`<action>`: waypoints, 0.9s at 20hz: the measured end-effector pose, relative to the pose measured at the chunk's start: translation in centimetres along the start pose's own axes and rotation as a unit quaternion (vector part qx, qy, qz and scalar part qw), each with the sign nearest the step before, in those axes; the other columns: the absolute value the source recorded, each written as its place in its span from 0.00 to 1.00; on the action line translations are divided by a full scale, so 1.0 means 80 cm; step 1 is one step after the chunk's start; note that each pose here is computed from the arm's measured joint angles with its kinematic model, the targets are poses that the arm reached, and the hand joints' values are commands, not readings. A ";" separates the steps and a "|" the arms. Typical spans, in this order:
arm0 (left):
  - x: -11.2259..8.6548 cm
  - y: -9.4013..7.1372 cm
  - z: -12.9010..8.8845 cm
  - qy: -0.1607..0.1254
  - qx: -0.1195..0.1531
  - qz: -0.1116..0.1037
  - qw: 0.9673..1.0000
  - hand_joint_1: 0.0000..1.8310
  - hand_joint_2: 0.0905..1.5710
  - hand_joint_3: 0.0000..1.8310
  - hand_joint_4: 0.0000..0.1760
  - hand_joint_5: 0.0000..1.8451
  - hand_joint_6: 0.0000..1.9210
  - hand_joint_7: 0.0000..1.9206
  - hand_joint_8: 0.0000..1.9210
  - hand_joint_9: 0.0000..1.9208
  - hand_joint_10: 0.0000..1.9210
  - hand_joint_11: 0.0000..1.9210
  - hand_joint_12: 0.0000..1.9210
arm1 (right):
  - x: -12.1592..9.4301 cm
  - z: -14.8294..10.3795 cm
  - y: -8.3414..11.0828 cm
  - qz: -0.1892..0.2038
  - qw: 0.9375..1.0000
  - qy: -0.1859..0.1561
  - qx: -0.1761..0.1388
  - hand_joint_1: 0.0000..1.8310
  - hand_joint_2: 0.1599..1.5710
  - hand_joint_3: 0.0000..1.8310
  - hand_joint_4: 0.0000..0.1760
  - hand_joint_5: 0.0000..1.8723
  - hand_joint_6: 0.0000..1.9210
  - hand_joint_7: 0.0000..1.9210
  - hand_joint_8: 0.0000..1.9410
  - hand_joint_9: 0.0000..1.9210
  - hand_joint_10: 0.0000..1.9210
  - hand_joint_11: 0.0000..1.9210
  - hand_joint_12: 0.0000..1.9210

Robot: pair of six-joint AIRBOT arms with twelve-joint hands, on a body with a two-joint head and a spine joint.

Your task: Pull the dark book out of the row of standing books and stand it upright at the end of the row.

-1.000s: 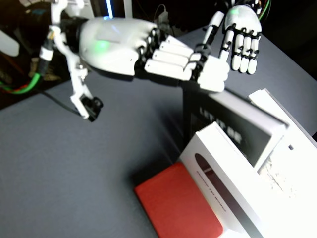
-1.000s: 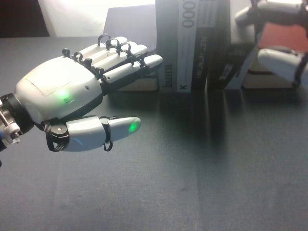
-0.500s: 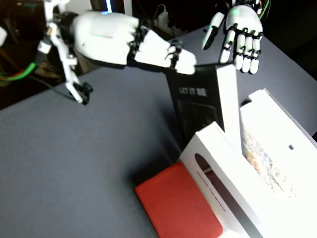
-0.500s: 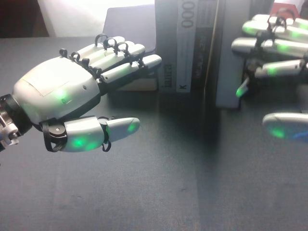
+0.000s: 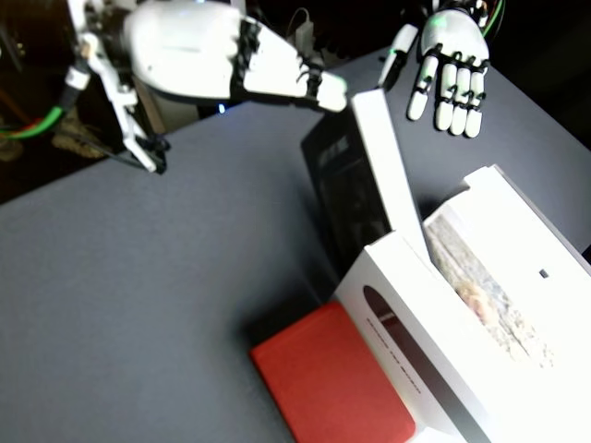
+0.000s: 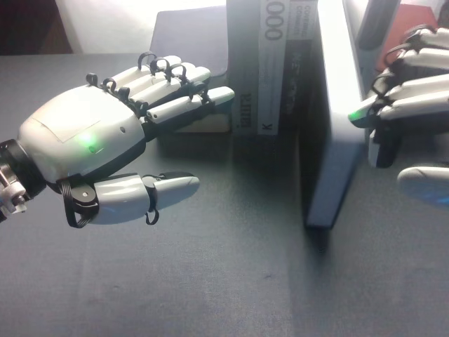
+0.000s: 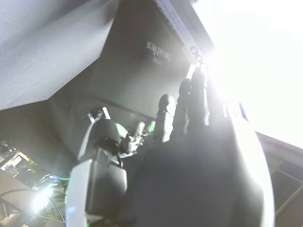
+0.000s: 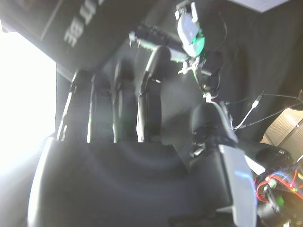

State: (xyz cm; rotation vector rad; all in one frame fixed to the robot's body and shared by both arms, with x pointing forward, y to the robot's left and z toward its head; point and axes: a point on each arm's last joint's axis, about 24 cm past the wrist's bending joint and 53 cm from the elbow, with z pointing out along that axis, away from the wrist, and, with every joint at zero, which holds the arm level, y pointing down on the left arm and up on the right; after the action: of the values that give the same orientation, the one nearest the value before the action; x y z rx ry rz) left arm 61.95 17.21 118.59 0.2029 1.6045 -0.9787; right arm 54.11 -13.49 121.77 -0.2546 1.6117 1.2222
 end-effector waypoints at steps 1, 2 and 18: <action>-0.001 0.000 0.000 -0.001 -0.001 -0.001 1.000 0.07 0.84 0.00 0.92 0.00 0.00 0.00 0.00 0.00 0.00 0.00 0.00 | -0.008 0.000 0.003 -0.001 1.000 -0.013 -0.006 0.16 0.87 0.00 0.00 0.28 0.57 0.22 0.45 0.08 0.70 0.00 1.00; -0.001 0.000 0.000 -0.002 -0.001 -0.001 1.000 0.06 0.84 0.00 0.92 0.00 0.00 0.00 0.00 0.00 0.00 0.00 0.00 | -0.013 0.000 0.006 -0.005 1.000 -0.021 -0.009 0.17 0.87 0.00 0.00 0.28 0.57 0.21 0.48 0.08 0.71 0.00 1.00; -0.028 -0.011 -0.005 -0.050 0.017 -0.007 0.999 0.02 0.83 0.00 0.27 0.00 0.00 0.00 0.00 0.00 0.00 0.00 0.00 | -0.108 -0.044 -0.036 0.004 0.978 -0.206 0.025 0.00 0.94 0.00 0.00 0.00 0.00 0.00 0.00 0.00 0.00 0.00 1.00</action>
State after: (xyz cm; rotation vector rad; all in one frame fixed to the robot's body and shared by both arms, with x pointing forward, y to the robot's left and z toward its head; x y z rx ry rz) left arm 61.74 17.75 120.97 0.1633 1.5020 -1.0118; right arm 57.63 -21.02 126.88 0.0384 1.2796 1.1508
